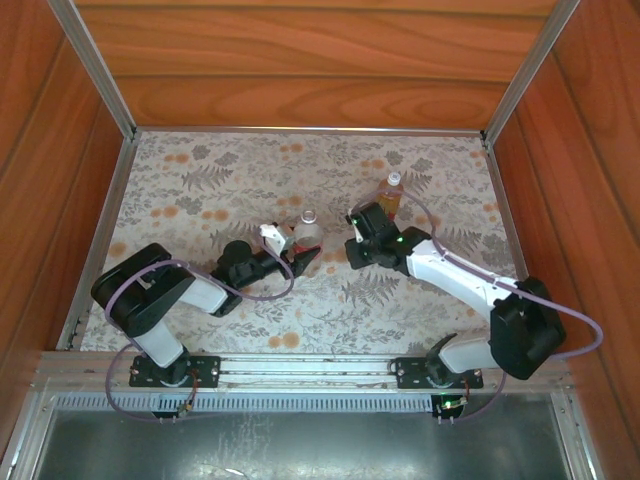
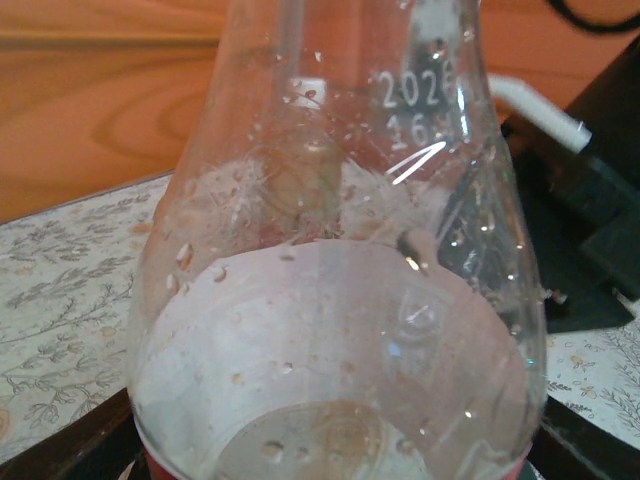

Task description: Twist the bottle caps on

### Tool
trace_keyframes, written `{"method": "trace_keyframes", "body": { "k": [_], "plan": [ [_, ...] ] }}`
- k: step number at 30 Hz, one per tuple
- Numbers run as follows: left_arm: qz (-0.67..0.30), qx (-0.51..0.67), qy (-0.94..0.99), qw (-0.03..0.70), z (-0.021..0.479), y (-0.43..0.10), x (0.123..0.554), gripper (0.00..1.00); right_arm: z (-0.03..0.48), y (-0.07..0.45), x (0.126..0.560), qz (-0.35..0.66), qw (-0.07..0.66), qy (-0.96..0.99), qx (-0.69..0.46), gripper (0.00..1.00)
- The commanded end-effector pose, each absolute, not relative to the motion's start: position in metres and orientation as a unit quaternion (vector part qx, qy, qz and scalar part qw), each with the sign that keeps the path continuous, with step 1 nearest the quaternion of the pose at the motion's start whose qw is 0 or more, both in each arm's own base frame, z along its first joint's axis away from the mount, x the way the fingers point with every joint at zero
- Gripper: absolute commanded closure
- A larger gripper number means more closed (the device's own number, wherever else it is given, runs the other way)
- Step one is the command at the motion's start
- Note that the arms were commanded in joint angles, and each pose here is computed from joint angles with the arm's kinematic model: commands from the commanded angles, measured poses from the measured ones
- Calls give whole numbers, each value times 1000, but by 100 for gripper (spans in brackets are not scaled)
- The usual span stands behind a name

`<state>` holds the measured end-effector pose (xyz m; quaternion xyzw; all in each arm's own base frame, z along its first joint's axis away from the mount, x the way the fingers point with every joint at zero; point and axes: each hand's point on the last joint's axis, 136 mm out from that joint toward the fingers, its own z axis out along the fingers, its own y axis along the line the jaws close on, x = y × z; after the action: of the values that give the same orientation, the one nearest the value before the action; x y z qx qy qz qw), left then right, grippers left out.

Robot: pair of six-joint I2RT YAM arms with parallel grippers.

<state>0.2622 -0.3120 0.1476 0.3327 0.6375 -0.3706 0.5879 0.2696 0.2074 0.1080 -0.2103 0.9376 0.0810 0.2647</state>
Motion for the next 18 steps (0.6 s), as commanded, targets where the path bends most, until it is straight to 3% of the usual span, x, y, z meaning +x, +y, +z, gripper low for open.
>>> {"method": "trace_keyframes", "body": {
  "k": [1, 18],
  "plan": [
    [-372, 350, 649, 564, 130, -318, 257, 29, 129, 202, 262, 76, 253, 937, -229, 64],
    [-367, 361, 651, 558, 122, -322, 254, 29, 229, 223, 270, 103, 272, 914, -282, 63]
  ]
}}
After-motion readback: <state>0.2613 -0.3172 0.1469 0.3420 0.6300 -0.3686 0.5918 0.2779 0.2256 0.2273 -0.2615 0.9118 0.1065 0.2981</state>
